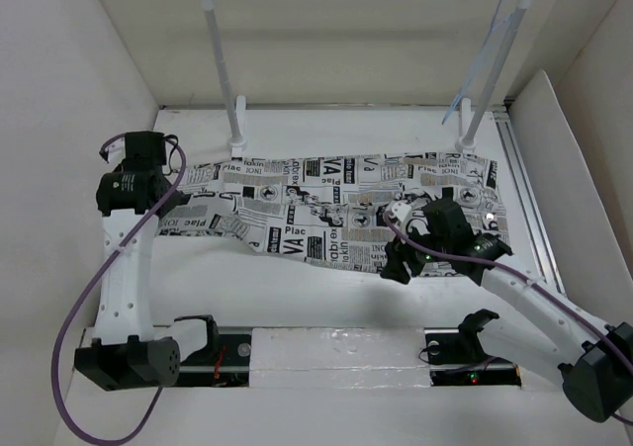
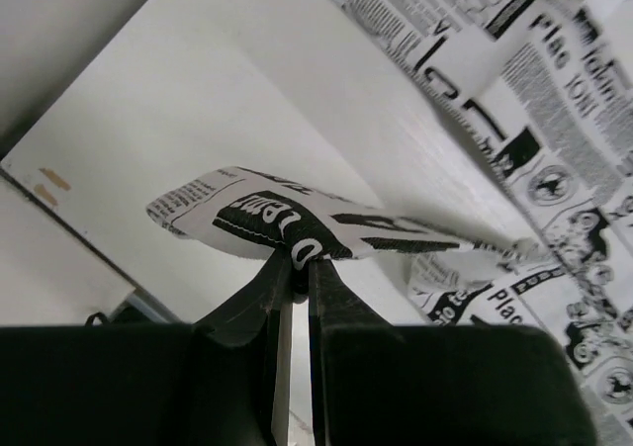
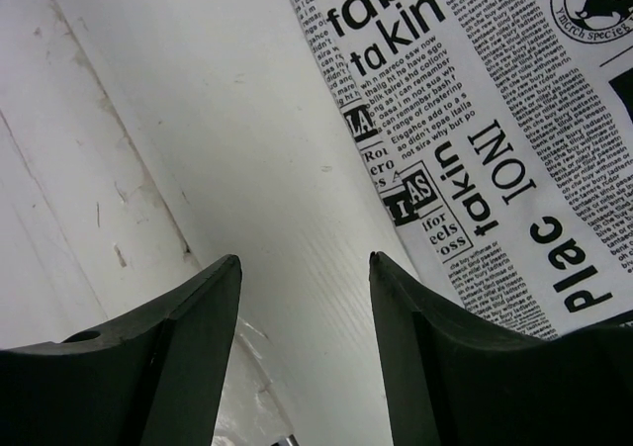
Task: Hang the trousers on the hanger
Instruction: Flatten out the trousers at the center of the board, then fold the trousers at the center of the board.
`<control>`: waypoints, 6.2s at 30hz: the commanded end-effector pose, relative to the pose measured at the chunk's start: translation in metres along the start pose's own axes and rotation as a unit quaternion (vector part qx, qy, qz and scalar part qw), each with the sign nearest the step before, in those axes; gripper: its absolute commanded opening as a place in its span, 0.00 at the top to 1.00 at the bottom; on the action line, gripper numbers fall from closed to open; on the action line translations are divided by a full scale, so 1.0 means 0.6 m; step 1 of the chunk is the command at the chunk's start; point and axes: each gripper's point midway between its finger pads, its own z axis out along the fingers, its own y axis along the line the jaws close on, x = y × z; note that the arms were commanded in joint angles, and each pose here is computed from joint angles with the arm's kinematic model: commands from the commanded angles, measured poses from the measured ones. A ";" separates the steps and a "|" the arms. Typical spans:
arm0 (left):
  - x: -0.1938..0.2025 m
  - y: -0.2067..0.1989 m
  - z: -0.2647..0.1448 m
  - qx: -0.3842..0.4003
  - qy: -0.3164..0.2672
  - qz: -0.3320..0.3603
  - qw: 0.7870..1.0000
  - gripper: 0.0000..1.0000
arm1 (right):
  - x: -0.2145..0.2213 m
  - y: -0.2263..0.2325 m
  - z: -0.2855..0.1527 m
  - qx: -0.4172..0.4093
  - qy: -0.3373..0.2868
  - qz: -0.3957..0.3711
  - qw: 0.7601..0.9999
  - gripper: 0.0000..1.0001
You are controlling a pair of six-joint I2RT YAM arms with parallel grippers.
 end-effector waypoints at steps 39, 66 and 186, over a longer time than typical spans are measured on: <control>0.131 -0.279 0.070 0.312 0.010 0.010 0.950 0.96 | 0.134 -0.280 -0.259 0.470 -0.126 0.484 0.727 0.20; 0.091 -0.104 0.114 0.162 -0.070 -0.070 0.982 0.54 | 0.304 -0.402 -0.265 0.486 -0.087 0.619 0.611 0.88; -0.198 -0.157 0.478 -0.019 0.065 -0.148 0.987 0.82 | -0.162 -0.625 -0.356 0.491 -0.224 0.313 0.781 0.33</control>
